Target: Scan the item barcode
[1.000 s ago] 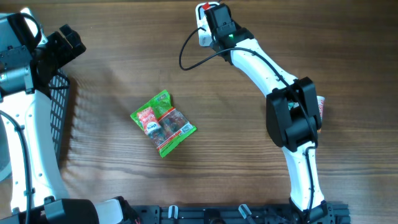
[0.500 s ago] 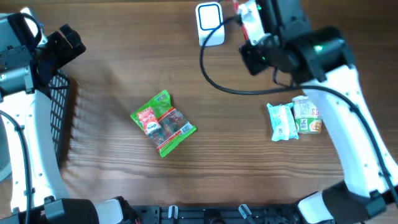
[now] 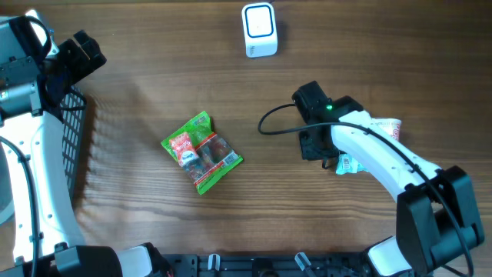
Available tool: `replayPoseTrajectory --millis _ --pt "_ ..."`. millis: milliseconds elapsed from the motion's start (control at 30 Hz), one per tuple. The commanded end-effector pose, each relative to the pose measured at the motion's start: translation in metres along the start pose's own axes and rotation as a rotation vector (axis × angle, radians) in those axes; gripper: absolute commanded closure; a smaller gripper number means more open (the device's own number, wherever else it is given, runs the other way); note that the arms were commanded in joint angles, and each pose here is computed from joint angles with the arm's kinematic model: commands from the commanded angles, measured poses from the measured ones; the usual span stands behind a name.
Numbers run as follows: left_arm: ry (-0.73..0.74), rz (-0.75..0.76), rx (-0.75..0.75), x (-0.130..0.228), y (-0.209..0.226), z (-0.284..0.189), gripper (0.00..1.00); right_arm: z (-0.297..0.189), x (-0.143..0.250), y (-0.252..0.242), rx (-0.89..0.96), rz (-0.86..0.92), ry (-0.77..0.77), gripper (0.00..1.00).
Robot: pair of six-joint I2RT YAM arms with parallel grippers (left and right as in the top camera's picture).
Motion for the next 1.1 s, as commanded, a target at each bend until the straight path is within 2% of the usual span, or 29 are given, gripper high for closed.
replayPoseTrajectory --millis 0,67,133,200,233,300,333,400,533,667,700,800,833,900,967,1067 --pt "-0.013 -0.002 0.014 -0.005 -0.003 -0.004 0.0 0.002 -0.001 -0.005 0.04 -0.019 -0.019 0.31" --pt "-0.013 -0.002 0.014 -0.005 -0.003 -0.004 0.0 -0.003 -0.007 -0.005 0.038 -0.047 -0.037 0.24" --pt "-0.013 -0.002 0.014 -0.005 -0.003 -0.004 0.0 -0.029 -0.03 0.012 -0.081 -0.091 -0.106 0.24" --pt "-0.013 -0.001 0.014 -0.005 -0.003 -0.004 0.0 -0.102 -0.079 0.076 -0.535 -0.21 -0.336 0.11" --pt "-0.013 -0.001 0.014 -0.005 -0.003 -0.004 0.0 -0.119 -0.094 0.09 -0.64 -0.228 -0.423 0.0" --pt "-0.013 -0.002 0.014 -0.005 -0.003 -0.004 0.0 -0.134 -0.111 0.111 -0.792 -0.187 -0.491 0.0" --pt "-0.013 -0.001 0.014 -0.005 -0.003 -0.004 0.0 -0.137 -0.115 0.123 -0.805 -0.193 -0.51 0.18" --pt "-0.013 -0.001 0.014 -0.005 -0.003 -0.004 0.0 -0.132 -0.118 0.153 -0.75 -0.233 -0.534 0.36" --pt "-0.013 -0.002 0.014 -0.005 -0.003 -0.004 0.0 -0.113 -0.112 0.211 -0.551 -0.329 -0.594 0.39" --pt "-0.013 -0.002 0.014 -0.005 -0.003 -0.004 0.0 -0.087 -0.108 0.267 -0.623 -0.426 -0.596 0.4" --pt "-0.013 -0.001 0.014 -0.005 -0.003 -0.004 0.0 -0.076 -0.109 0.276 -0.663 -0.415 -0.57 0.44" --pt "-0.013 -0.001 0.014 -0.005 -0.003 -0.004 0.0 -0.046 -0.108 0.285 -0.685 -0.379 -0.503 0.52" --pt "-0.013 -0.001 0.014 -0.005 -0.003 -0.004 0.0 -0.042 -0.105 0.289 -0.707 -0.388 -0.487 0.57" --pt "-0.013 -0.002 0.014 -0.005 -0.003 -0.004 0.0 -0.042 -0.105 0.29 -0.709 -0.389 -0.486 0.58" --pt "-0.013 -0.002 0.014 -0.005 -0.003 -0.004 0.0 -0.041 -0.104 0.29 -0.709 -0.39 -0.484 0.66" --pt "-0.013 -0.002 0.014 -0.005 -0.003 -0.004 0.0 -0.04 -0.101 0.291 -0.706 -0.393 -0.471 0.67"
Point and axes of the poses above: each gripper's point midway between its finger pads, its own z axis out along the fingers, its own y axis along the line the jaws close on, x = y × z, the point moved 2 cm from there along -z, back along the fingers, and after that the axes turned 11 degrees about -z, right-handed, at the moved point
